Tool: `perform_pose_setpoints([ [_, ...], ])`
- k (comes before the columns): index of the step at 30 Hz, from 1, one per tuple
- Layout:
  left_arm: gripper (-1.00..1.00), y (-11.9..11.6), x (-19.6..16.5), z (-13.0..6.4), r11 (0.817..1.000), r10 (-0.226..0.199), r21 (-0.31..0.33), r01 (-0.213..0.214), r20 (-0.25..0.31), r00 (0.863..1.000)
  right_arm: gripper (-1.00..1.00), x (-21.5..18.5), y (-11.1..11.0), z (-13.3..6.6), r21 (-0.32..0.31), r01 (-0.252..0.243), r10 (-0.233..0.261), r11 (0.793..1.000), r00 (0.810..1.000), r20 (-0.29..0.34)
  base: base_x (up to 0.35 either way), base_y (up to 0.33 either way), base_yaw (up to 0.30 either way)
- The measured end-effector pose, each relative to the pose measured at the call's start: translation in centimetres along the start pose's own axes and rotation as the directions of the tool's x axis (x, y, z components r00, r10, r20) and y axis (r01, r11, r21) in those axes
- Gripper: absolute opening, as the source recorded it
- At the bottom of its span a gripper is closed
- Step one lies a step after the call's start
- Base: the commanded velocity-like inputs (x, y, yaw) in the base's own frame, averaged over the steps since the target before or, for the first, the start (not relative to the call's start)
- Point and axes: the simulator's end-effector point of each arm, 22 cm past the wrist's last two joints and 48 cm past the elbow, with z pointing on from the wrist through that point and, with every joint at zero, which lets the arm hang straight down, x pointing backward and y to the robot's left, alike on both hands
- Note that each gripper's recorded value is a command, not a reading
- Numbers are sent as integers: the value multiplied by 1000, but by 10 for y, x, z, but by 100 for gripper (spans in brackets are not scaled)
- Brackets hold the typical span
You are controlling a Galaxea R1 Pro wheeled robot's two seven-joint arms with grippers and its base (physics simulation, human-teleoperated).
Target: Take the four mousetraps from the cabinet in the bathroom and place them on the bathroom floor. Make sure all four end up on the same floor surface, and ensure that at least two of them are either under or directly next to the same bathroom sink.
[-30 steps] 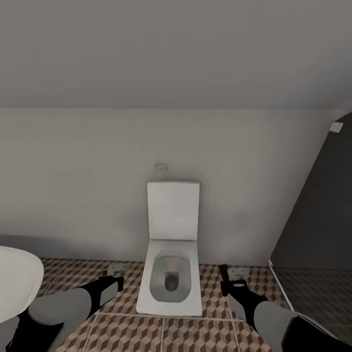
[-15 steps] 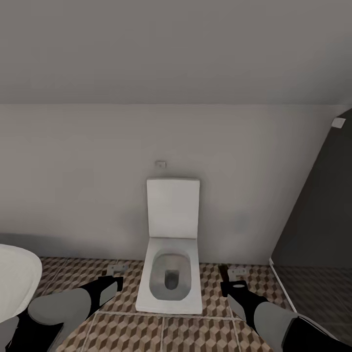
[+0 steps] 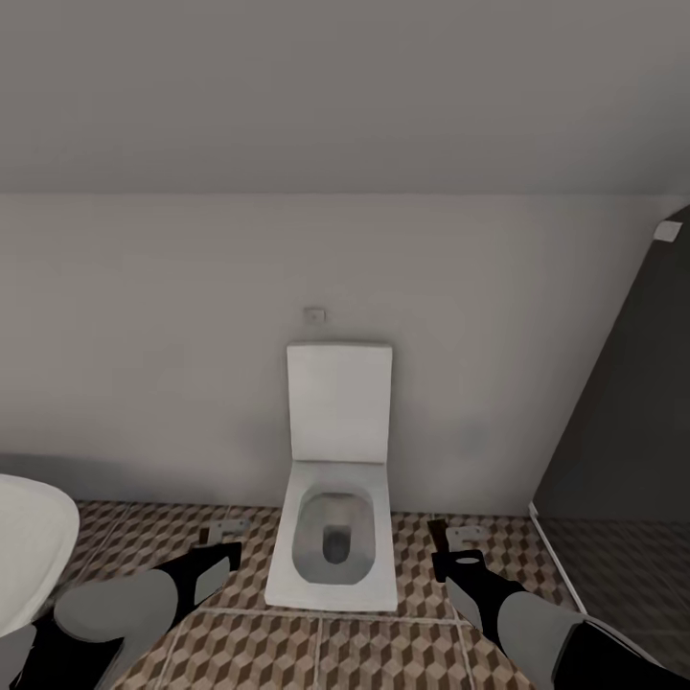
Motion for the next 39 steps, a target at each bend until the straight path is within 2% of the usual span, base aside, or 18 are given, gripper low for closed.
perform_pose_setpoints([
  [39, -100, -5, 43, 54, 1000, -2, -8, 2, 5, 1000, -100, 45, 14, 51, -1, 0, 0, 1000, 1000, 3, 0, 0, 0],
])
